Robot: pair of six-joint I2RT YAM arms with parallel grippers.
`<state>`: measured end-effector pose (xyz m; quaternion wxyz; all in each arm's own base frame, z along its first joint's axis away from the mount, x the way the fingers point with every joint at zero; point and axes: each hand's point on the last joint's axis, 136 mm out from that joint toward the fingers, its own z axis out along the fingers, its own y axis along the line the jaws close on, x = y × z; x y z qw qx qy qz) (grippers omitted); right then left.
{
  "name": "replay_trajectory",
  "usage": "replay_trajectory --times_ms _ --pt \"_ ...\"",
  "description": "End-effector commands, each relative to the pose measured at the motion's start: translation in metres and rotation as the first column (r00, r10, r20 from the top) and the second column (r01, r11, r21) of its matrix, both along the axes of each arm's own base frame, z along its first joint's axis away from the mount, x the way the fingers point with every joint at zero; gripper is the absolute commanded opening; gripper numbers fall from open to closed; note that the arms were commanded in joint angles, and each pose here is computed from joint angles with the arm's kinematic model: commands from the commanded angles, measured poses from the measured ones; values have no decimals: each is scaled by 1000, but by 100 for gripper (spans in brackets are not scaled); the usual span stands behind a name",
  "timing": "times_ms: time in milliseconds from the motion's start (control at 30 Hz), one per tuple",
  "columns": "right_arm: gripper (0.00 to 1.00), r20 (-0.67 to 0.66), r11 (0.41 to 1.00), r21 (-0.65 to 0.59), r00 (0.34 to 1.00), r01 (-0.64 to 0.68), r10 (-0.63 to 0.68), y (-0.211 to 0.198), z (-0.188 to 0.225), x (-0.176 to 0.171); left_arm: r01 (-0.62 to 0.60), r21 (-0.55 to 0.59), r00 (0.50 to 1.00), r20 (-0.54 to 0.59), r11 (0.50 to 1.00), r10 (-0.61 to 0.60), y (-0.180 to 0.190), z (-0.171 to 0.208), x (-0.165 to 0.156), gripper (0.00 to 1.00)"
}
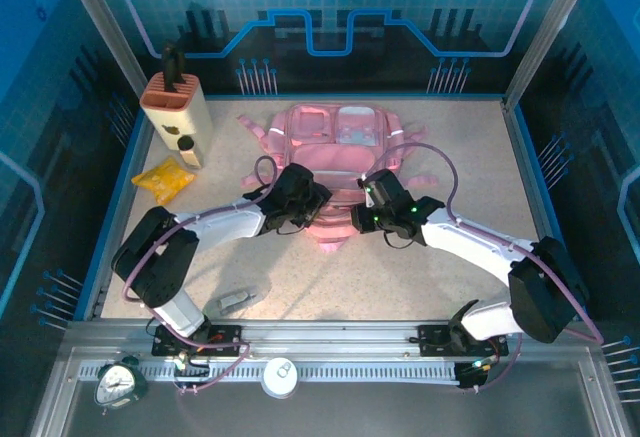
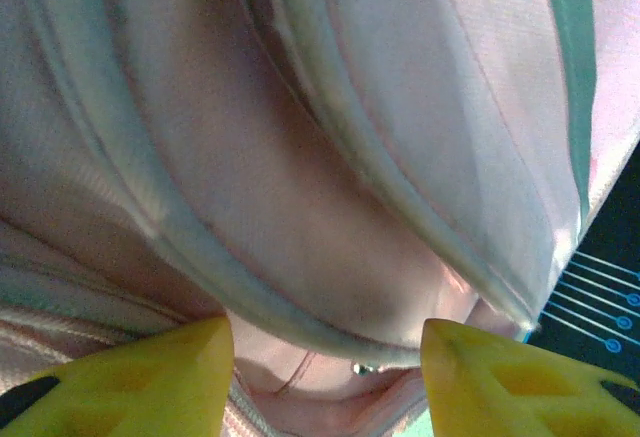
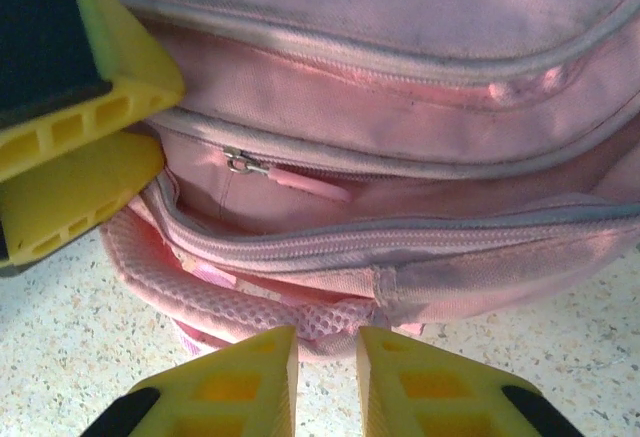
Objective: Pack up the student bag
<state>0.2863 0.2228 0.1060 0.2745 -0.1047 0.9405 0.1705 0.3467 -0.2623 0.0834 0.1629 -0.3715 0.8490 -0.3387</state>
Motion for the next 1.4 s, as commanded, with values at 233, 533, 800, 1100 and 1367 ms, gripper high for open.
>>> replay_trajectory --times_ms 233,533,800,1100,1367 --pt "26 52 997 19 996 -73 72 4 9 2 -82 92 996 -12 992 83 11 -5 29 38" --pt "40 104 983 45 980 -177 172 20 24 8 -96 -21 993 69 995 97 9 37 38 6" --pt "53 166 967 121 965 -225 204 45 46 27 -82 -128 983 154 988 102 9 97 35 0" --pt "51 163 960 146 962 -241 217 56 21 28 -85 -220 973 192 972 129 9 132 34 0" --pt "58 159 964 219 980 -154 120 34 30 45 -63 -254 976 185 965 113 4 137 32 0"
